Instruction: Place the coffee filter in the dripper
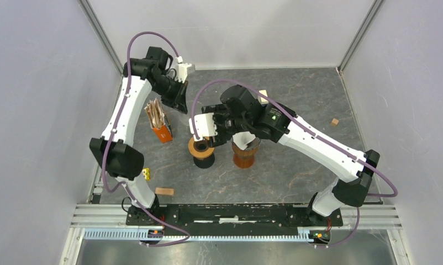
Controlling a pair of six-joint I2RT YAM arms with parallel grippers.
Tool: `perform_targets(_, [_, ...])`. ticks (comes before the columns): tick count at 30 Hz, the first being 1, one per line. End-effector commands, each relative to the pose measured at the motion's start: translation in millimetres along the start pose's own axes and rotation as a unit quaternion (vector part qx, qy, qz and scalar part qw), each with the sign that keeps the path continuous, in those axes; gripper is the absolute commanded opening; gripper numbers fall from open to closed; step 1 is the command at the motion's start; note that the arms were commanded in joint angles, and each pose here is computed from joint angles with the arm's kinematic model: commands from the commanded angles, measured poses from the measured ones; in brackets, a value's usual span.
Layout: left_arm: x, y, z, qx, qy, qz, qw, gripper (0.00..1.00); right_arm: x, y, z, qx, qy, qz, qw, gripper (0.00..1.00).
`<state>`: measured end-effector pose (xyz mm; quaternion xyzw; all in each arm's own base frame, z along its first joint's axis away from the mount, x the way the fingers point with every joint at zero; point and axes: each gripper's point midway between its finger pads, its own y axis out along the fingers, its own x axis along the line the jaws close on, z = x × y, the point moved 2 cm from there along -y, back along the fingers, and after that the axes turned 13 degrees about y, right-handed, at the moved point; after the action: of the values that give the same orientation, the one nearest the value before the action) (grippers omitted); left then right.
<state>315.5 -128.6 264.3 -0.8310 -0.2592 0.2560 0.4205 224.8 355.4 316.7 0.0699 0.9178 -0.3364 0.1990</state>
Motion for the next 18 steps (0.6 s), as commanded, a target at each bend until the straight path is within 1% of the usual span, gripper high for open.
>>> perform_targets(1, [-43.2, -6.4, 9.7, -0.011, -0.01, 0.053, 0.998, 0.02, 13.9, -0.6, -1.9, 0.01, -0.051, -0.01, 0.999, 0.72])
perform_targets(6, [-61.3, 3.4, 19.1, -0.009, -0.003, 0.066, 0.998, 0.02, 34.3, 19.1, 14.7, 0.053, -0.078, -0.026, 0.995, 0.71])
perform_targets(9, [-64.8, 8.4, 21.2, -0.008, -0.005, 0.07, 0.998, 0.02, 44.9, 31.5, 25.2, 0.076, -0.086, -0.04, 0.993, 0.68])
perform_targets(18, [-68.6, 18.5, 29.4, 0.007, -0.001, 0.07, 0.998, 0.02, 57.5, 56.9, 35.5, 0.1, -0.091, -0.058, 0.989, 0.53])
